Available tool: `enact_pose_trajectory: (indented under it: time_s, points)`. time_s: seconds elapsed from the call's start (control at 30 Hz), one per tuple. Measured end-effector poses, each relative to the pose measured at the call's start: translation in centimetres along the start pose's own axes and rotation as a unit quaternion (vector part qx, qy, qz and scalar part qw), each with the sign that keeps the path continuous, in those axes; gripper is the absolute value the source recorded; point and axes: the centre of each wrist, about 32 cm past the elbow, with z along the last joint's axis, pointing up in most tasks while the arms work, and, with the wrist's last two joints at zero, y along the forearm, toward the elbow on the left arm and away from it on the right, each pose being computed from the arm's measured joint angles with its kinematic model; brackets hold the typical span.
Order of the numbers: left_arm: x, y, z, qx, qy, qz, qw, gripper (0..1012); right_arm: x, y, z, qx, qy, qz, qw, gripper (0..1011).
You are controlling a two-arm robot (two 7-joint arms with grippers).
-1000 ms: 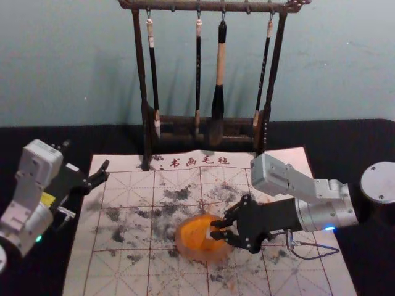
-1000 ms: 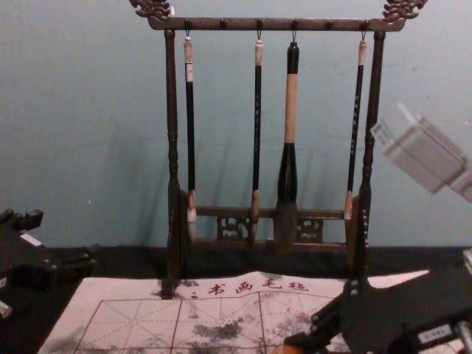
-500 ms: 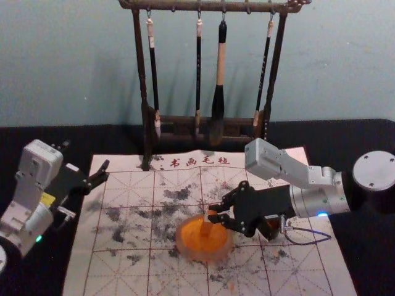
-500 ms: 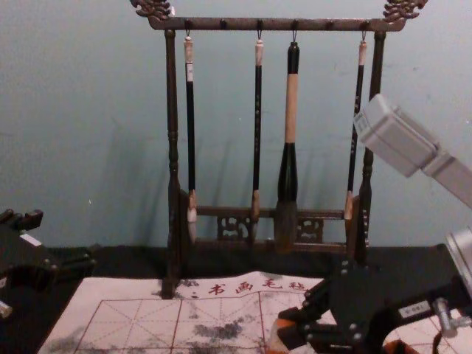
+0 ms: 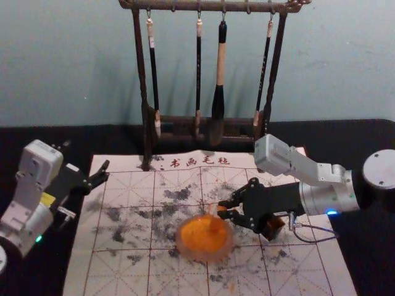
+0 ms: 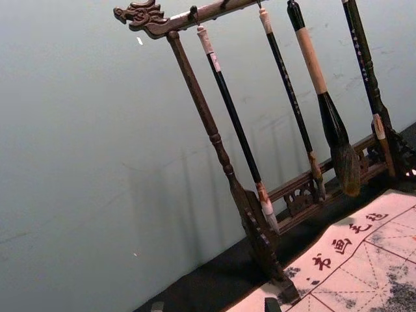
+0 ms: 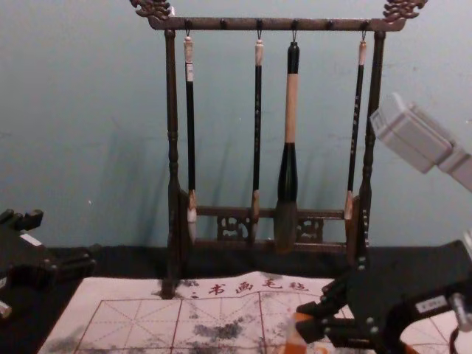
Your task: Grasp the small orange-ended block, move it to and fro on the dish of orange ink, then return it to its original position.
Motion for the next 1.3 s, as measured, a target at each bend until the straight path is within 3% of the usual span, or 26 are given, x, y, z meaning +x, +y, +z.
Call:
enact_pose_trajectory:
  time_s: [0.63, 0.97, 1.3]
  points:
    - [0.0, 0.0, 0.0, 0.0, 0.0, 0.0, 1.0, 1001, -1.8, -1.3, -0.4, 0.009, 0.002, 0.018, 0.9998, 104]
    - [0.0, 0.0, 0.0, 0.0, 0.0, 0.0, 1.0, 1001, -2.3, -0.8, -0.3, 0.011, 0.0, 0.034, 0.9994, 104]
    - [0.0, 0.0, 0.0, 0.0, 0.0, 0.0, 1.0, 1001, -2.1, 0.1, 0.3, 0.015, -0.004, 0.038, 0.9991, 104]
